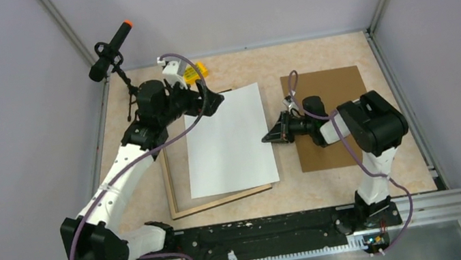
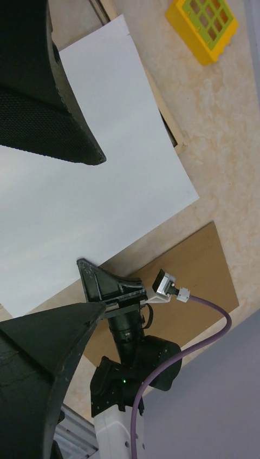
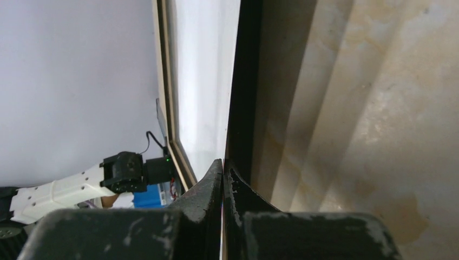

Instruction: Put the photo into the frame

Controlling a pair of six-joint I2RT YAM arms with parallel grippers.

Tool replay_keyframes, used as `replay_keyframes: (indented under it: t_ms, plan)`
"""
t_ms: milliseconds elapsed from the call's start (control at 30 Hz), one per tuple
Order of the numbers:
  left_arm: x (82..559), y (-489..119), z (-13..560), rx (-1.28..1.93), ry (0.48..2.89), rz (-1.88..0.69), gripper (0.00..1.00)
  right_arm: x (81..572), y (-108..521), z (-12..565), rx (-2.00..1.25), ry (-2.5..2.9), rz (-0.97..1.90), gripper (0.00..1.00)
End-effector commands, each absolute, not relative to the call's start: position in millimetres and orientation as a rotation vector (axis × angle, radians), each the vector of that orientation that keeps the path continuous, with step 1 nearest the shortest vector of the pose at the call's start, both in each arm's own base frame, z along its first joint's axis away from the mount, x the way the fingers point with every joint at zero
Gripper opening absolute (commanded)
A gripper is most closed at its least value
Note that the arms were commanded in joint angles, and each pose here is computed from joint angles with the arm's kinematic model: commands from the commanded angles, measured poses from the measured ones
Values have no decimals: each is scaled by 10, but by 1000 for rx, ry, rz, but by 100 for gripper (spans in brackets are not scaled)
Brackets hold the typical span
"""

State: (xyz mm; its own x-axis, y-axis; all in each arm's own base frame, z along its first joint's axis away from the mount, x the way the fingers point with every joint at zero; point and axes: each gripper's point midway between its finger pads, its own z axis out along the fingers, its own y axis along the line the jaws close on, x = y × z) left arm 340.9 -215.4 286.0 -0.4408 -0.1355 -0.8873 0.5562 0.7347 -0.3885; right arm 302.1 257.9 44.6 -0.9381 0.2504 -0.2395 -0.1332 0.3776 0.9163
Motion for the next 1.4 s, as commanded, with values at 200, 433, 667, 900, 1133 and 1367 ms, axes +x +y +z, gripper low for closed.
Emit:
replay_keyframes:
  t_ms: [200, 433, 667, 900, 1133, 1367]
  plan:
    - [3531, -1969, 2898, 399, 1741, -607, 99, 3004, 2749, 959, -141, 2277, 1711, 0]
    - [3466, -1921, 2846, 399, 1742, -592, 99, 3047, 3010, 954, -224, 2342, 1647, 0]
    - [3422, -1902, 2946, 384, 1696, -601, 99, 3143, 3261, 1012, -163, 2317, 1613, 0]
    - [3362, -1918, 3019, 377, 1675, -634, 99, 3178, 3442, 970, -145, 2323, 1622, 0]
    - [3309, -1936, 3077, 383, 1655, -641, 99, 3209, 3550, 924, -140, 2331, 1621, 0]
    - [3267, -1973, 3096, 394, 1646, -649, 99, 3160, 3641, 879, -155, 2350, 1615, 0]
